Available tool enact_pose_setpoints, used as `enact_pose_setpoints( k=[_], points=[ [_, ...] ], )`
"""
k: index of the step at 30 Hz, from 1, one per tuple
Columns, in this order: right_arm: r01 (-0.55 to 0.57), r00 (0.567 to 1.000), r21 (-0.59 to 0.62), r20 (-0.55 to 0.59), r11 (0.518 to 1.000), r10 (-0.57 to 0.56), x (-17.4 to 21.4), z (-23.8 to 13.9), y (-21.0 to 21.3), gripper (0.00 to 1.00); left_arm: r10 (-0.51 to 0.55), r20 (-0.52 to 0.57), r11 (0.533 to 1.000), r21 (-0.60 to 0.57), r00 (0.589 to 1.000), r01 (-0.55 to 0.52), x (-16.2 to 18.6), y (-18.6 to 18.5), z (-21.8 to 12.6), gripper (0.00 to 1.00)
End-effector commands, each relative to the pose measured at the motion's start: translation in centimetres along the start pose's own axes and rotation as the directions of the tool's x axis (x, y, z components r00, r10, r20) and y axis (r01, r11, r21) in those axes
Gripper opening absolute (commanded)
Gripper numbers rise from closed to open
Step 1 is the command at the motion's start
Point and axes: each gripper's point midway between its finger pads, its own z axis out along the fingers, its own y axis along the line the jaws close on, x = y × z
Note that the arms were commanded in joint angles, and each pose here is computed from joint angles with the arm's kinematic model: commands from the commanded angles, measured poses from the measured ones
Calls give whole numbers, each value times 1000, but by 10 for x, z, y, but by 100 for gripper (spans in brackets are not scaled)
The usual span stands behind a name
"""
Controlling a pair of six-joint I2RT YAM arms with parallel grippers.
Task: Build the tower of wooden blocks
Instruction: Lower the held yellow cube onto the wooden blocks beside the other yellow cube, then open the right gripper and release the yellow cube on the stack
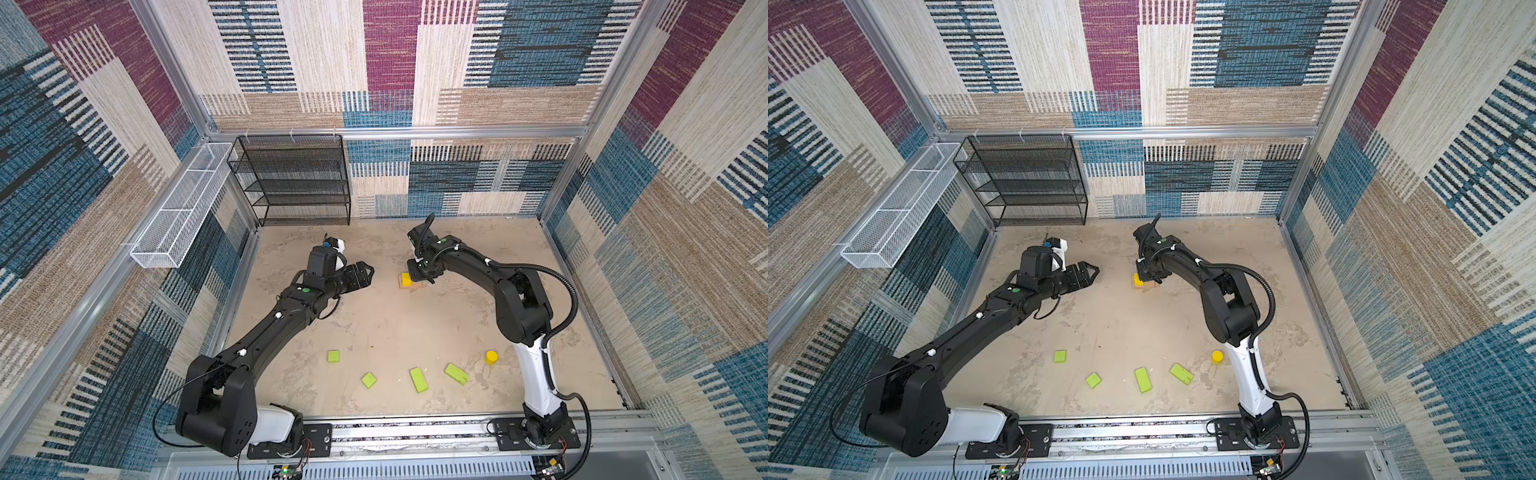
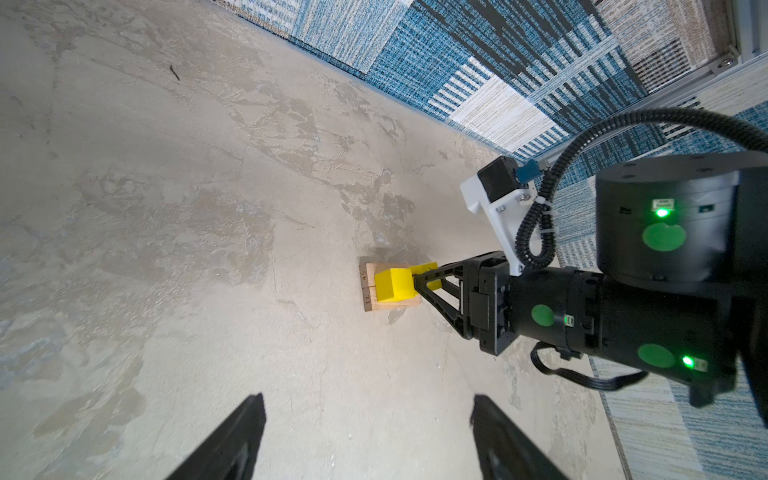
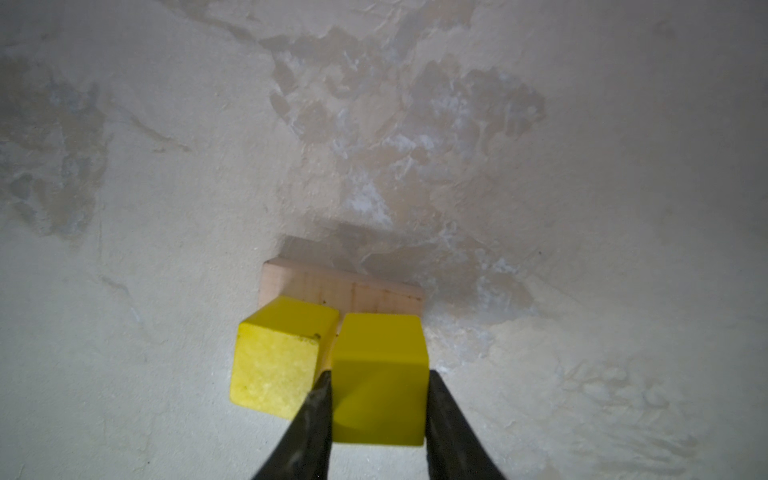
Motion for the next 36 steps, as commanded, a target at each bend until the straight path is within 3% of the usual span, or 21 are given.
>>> enact_pose_setpoints(
  k=[1,25,32,36],
  points=[
    [-5,1000,-1,11,1000,5,-3,0,0,39,-13,8,1000,4,1000,13,-1,0,-1,83],
    [-19,998,3,57,1000,19,-9,-30,-2,42,-24,-6,999,26,1000,24,1,-2,3,82],
    [-11,992,-66,123,998,19,-17,-52,0,58,-28,-46,997,72,999,31,4,-9,12,81],
    [-15,987,-141,154,990,36,-22,-56,-2,62,-36,-92,994,98,995,45,8,-14,24,78]
  ],
)
